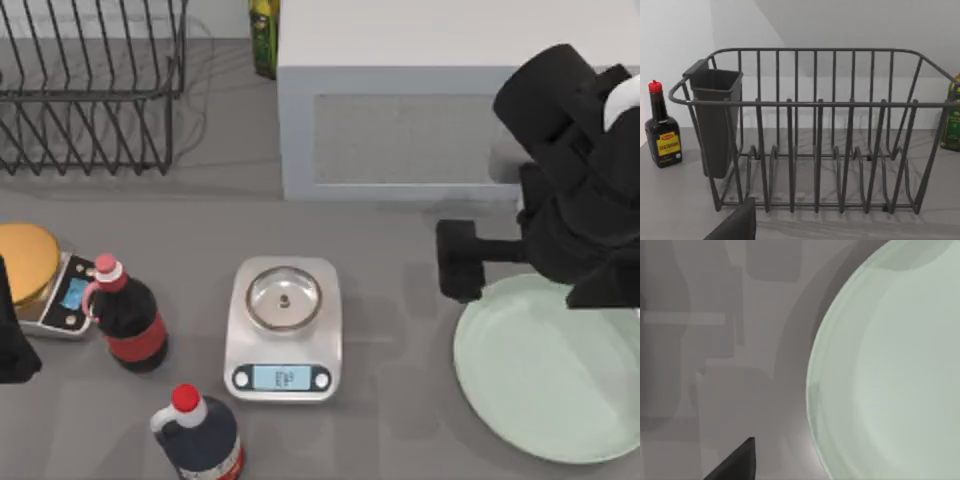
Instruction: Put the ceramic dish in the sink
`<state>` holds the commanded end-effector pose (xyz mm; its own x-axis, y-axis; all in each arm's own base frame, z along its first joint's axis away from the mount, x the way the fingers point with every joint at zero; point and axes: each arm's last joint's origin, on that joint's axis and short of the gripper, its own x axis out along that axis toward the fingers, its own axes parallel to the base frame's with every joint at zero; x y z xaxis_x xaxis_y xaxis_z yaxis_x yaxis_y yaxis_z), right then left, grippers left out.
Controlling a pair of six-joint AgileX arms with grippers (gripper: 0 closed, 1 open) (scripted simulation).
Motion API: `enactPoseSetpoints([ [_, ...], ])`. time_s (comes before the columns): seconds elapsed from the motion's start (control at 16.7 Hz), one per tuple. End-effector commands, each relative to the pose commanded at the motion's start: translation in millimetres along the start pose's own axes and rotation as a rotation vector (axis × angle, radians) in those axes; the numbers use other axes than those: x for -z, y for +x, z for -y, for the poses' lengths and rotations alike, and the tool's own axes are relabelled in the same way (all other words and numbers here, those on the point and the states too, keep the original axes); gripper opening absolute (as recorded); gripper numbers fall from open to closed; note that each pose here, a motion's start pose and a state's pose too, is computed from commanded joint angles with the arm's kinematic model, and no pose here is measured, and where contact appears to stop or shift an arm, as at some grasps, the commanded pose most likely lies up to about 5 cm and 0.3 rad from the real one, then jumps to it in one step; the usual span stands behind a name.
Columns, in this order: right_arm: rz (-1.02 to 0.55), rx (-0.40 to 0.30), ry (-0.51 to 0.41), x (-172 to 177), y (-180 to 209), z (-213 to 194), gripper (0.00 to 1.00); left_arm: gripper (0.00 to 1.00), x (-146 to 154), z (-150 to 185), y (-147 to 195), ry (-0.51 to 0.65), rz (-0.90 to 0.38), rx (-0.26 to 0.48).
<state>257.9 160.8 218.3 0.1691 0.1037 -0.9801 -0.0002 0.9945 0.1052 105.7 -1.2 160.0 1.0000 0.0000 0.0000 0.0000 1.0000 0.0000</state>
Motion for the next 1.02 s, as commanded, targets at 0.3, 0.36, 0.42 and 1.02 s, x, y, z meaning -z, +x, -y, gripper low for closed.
enactPoseSetpoints([
  [0.3, -0.16, 0.099, 0.001, -10, 32, -37, 1.0, 1.0, 0, 0, 0, 0.0, 0.0, 0.0],
  [0.36, -0.168, 0.105, 0.001, -11, 34, -39, 1.0, 1.0, 0, 0, 0, 0.0, 0.0, 0.0],
  [0.42, -0.169, 0.106, 0.001, -11, 34, -40, 1.0, 1.0, 0, 0, 0, 0.0, 0.0, 0.0],
  [1.02, -0.165, 0.103, 0.003, -7, 80, -37, 1.0, 1.0, 0, 0, 0, 0.0, 0.0, 0.0],
])
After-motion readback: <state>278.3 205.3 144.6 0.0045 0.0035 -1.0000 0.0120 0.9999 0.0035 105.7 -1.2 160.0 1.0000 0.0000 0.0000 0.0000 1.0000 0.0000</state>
